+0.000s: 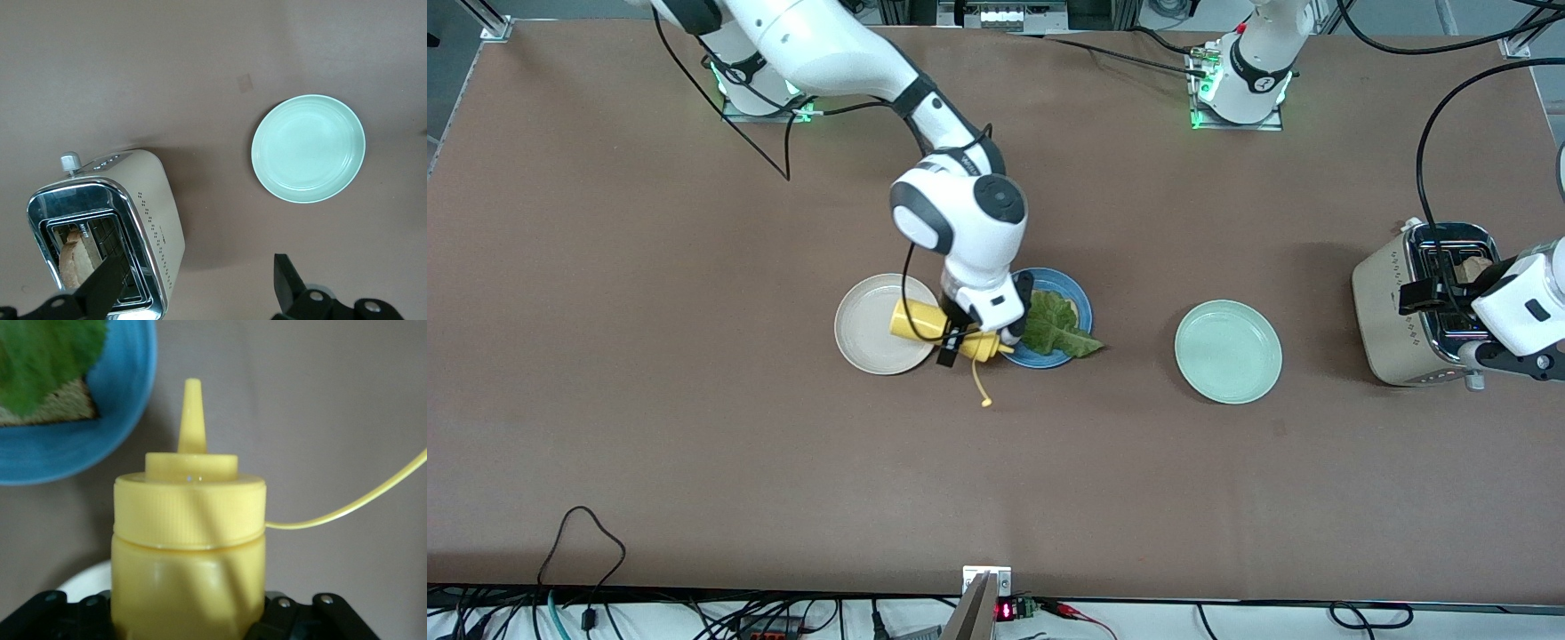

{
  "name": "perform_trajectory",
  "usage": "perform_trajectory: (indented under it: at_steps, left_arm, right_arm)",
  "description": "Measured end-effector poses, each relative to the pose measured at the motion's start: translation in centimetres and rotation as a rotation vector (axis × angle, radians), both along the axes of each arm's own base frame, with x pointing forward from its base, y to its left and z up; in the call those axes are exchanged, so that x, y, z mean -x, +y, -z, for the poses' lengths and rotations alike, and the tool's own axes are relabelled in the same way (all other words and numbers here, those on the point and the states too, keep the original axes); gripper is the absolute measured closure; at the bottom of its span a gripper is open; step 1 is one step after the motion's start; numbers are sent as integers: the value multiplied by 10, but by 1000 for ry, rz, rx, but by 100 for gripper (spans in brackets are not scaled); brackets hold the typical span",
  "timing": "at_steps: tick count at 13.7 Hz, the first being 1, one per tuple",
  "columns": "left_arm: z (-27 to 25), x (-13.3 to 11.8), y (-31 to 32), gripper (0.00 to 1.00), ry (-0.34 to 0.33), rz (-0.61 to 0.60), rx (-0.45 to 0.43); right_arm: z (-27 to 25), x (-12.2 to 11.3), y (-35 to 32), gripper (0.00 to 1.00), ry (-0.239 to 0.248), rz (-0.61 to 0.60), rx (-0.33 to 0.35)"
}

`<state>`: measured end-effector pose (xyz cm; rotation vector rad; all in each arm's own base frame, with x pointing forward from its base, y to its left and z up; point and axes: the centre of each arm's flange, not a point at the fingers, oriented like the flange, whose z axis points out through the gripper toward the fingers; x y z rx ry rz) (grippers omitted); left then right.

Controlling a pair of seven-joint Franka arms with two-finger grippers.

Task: Make sandwich in blue plate with both arms
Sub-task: 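Tilt the mustard bottle over the sandwich with the right gripper, then set the mustard down with the right gripper while the left gripper reaches toast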

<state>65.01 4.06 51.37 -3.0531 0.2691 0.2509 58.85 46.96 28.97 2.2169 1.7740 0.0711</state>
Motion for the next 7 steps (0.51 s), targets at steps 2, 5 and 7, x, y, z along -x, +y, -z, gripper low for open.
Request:
perform_trajectory:
  at_steps: [2,5,7]
  left_arm:
    - [0,0,0,0,0,0,0]
    - [0,0,0,0,0,0,0]
    - [0,0,0,0,0,0,0]
  right_arm:
    - [-49,-32,-44,61,49,-19,-77]
    - [-125,-58,-116,61,147,-75,-191]
    - [-163,-69,-168,61,206,-126,-285]
